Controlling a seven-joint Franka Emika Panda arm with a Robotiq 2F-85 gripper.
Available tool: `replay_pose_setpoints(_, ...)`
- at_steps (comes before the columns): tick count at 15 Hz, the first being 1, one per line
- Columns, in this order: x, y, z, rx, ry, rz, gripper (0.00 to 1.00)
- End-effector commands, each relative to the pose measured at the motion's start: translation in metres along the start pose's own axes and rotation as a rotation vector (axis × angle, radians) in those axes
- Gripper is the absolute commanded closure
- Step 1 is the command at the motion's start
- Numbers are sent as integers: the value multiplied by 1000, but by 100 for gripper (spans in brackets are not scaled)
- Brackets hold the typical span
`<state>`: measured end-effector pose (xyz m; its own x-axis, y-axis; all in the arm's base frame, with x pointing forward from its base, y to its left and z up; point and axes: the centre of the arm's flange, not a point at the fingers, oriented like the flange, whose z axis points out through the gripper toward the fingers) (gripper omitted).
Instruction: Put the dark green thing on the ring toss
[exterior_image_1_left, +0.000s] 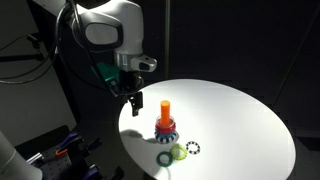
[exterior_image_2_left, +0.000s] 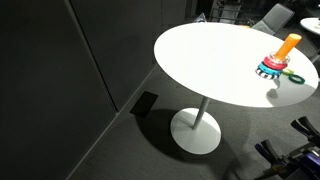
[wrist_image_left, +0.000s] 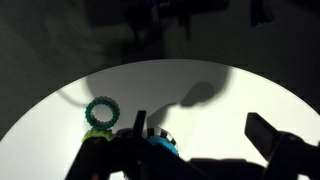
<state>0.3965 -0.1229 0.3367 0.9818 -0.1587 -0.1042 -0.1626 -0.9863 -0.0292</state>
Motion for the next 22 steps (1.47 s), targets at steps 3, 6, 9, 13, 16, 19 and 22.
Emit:
replay_pose_setpoints(3, 0, 0, 0, 0, 1, -1, 0)
replay_pose_setpoints(6, 3, 3, 8, -6, -13, 9, 0)
replay_pose_setpoints(9, 8, 13, 24, -21, -21, 29, 0)
replay_pose_setpoints(13, 15, 27, 44, -50, -14, 61, 0)
replay_pose_setpoints(16, 19, 39, 59, -66, -15, 80, 0)
replay_pose_setpoints(19, 24, 51, 76, -82, -8, 100, 0)
replay_pose_setpoints(22, 30, 63, 92, -85, 1, 114, 0)
